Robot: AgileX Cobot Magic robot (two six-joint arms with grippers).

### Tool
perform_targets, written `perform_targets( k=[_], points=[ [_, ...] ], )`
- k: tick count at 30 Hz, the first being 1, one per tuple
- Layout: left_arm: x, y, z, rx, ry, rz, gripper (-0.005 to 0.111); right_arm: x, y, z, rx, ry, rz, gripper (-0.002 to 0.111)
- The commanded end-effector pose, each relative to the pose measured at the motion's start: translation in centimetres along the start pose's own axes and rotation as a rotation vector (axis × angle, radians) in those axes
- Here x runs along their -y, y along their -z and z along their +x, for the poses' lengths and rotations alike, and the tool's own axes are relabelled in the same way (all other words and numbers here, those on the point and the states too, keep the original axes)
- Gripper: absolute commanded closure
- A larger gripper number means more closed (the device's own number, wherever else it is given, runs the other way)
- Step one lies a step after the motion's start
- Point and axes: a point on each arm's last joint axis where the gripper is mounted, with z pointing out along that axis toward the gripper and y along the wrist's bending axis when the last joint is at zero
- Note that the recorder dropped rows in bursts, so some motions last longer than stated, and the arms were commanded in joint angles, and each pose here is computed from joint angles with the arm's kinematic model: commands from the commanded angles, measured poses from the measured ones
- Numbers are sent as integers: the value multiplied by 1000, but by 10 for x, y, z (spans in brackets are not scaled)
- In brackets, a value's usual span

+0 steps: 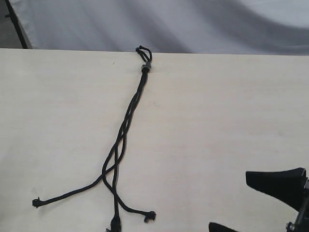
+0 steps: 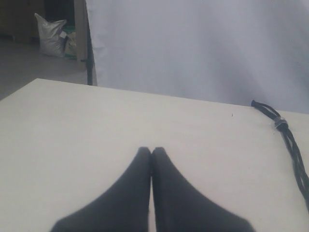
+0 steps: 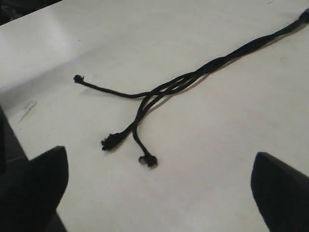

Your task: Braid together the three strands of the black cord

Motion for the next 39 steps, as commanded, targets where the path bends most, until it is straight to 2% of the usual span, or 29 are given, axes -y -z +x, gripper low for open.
perform_targets(
  k=[1, 3, 11, 14, 18, 22, 26, 30, 36, 39],
  points=[
    [0, 0, 1, 0, 4, 0, 106, -7, 1, 11, 85, 61, -122, 13],
    [0, 0, 1, 0, 4, 0, 106, -6, 0, 16, 136, 60, -129, 13],
    [0, 0, 1, 0, 4, 0, 106, -5, 1, 19, 127, 95, -125, 13],
    [0, 0, 1, 0, 4, 0, 106, -2, 6, 14, 223, 79, -103, 13],
    [0, 0, 1, 0, 4, 0, 106, 16, 14, 8, 329, 15, 97, 13],
    [0, 0, 1, 0, 4, 0, 106, 36, 35, -4, 560, -54, 396, 13],
    [0, 0, 1, 0, 4, 0, 106, 43, 52, -4, 672, -72, 597, 13],
    [0, 0, 1, 0, 4, 0, 106, 44, 54, 7, 607, -103, 671, 13],
    [0, 0, 1, 0, 4, 0, 106, 44, 47, 24, 409, -122, 654, 13],
    [0, 0, 1, 0, 1, 0, 106, 44, 46, 26, 378, -134, 651, 13]
  ],
)
